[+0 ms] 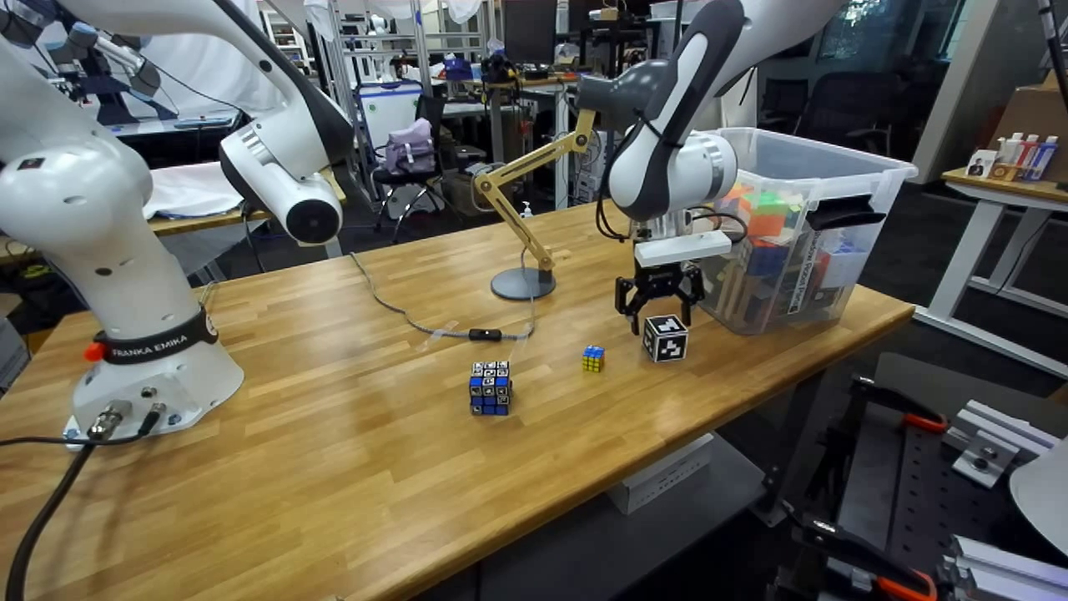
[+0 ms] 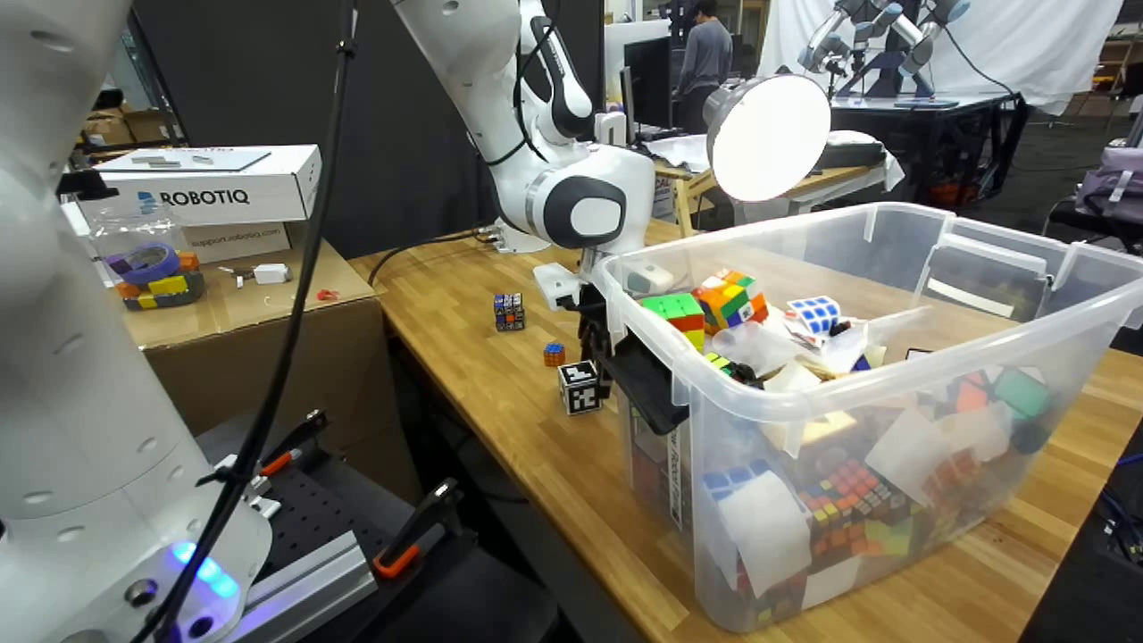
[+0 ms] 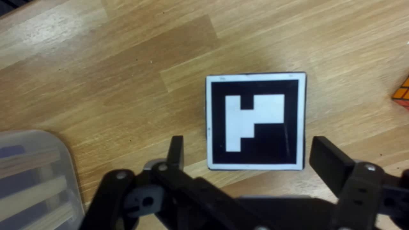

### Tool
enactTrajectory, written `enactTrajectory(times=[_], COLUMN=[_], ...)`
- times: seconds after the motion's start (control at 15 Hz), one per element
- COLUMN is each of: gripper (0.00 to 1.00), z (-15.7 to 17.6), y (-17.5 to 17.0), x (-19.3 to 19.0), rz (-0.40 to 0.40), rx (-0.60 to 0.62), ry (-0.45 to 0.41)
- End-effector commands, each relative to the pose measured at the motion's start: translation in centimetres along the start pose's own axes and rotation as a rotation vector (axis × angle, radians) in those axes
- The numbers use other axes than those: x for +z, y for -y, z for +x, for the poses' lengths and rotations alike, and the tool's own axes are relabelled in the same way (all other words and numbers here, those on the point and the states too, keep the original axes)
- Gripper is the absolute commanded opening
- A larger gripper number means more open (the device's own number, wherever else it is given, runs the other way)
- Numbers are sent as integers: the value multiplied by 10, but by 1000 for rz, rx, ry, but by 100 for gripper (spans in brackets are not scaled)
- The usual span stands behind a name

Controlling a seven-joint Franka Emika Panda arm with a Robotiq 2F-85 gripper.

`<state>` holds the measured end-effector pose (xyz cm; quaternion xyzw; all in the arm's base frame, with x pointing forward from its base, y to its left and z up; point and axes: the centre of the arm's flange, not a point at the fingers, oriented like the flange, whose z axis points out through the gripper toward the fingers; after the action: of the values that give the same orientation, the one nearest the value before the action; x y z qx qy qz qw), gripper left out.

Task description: Put the black and white thing in the storage box

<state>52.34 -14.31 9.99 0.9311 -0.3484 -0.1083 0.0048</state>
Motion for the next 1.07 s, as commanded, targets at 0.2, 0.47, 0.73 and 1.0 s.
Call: enactTrajectory(times=[0.2, 0.47, 0.73, 1.0], gripper=[100, 100, 74, 46], z=[1, 2, 4, 6], y=[8, 4, 2, -2], x=[12, 11, 7, 3], rz=[66, 68, 60, 56], rx=[61, 85, 78, 80], ry=[90, 106, 97, 97])
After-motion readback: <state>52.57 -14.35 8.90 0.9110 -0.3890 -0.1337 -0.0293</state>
